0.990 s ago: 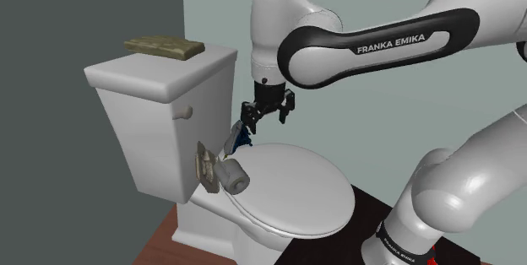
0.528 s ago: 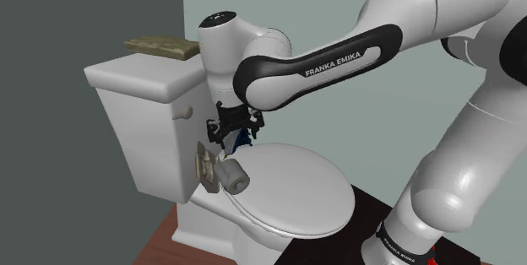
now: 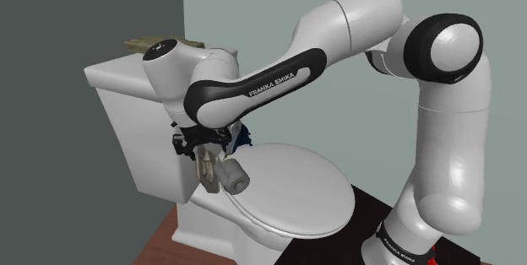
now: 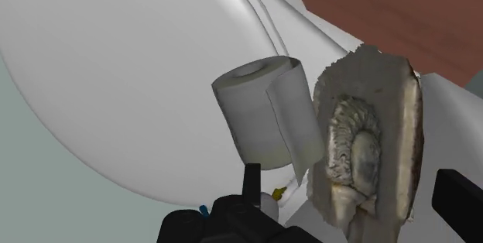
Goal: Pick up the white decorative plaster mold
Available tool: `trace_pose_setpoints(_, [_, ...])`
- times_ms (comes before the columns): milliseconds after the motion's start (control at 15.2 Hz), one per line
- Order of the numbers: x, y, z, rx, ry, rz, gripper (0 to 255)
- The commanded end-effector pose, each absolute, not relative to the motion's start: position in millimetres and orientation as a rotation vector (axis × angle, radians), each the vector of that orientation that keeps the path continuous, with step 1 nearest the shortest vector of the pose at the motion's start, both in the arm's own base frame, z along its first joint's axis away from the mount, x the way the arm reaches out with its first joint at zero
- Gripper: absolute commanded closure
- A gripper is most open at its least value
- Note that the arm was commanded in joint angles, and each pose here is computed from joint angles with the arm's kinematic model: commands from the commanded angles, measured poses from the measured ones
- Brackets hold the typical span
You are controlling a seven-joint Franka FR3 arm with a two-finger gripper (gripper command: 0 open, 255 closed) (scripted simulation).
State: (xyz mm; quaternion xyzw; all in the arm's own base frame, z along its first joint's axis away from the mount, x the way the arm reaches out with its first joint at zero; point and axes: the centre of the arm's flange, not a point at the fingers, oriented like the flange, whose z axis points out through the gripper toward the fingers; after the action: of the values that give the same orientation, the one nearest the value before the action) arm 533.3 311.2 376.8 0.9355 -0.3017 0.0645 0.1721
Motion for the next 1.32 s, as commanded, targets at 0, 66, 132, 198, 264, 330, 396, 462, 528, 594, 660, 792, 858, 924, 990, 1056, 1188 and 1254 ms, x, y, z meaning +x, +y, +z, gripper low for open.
trace_pose_setpoints(0, [549.8,328.6,357.5,2.622,-0.898,0.189,0])
trace_pose_setpoints(66, [559.2,335.4,349.1,2.608,-0.917,0.191,0])
trace_pose_setpoints(132, [559.2,335.4,343.8,2.608,-0.917,0.191,0])
trace_pose_setpoints(198, [559.2,335.4,338.5,2.608,-0.917,0.191,0])
trace_pose_setpoints(264, [559.2,335.4,333.3,2.608,-0.917,0.191,0])
trace_pose_setpoints(330, [559.2,335.4,328.0,2.608,-0.917,0.191,0])
trace_pose_setpoints(396, [559.2,335.4,322.7,2.608,-0.917,0.191,0])
trace_pose_setpoints(462, [559.2,335.4,317.4,2.608,-0.917,0.191,0])
trace_pose_setpoints(528, [559.2,335.4,312.1,2.608,-0.917,0.191,0])
trace_pose_setpoints(594, [559.2,335.4,309.1,2.608,-0.917,0.191,0])
trace_pose_setpoints(660, [559.2,335.4,309.1,2.608,-0.917,0.191,0])
trace_pose_setpoints(792, [562.2,332.5,309.0,2.608,-0.916,0.191,255])
trace_pose_setpoints(858, [567.1,337.1,314.8,2.606,-0.916,0.192,255])
trace_pose_setpoints(924, [564.2,340.7,310.8,2.606,-0.917,0.192,255])
trace_pose_setpoints(990, [566.0,342.7,311.5,2.606,-0.917,0.193,255])
trace_pose_setpoints(1056, [565.3,333.8,307.3,2.607,-0.919,0.193,255])
trace_pose_setpoints(1188, [570.9,328.5,309.4,2.607,-0.917,0.196,255])
trace_pose_setpoints(1254, [567.2,329.2,313.9,2.606,-0.918,0.196,255])
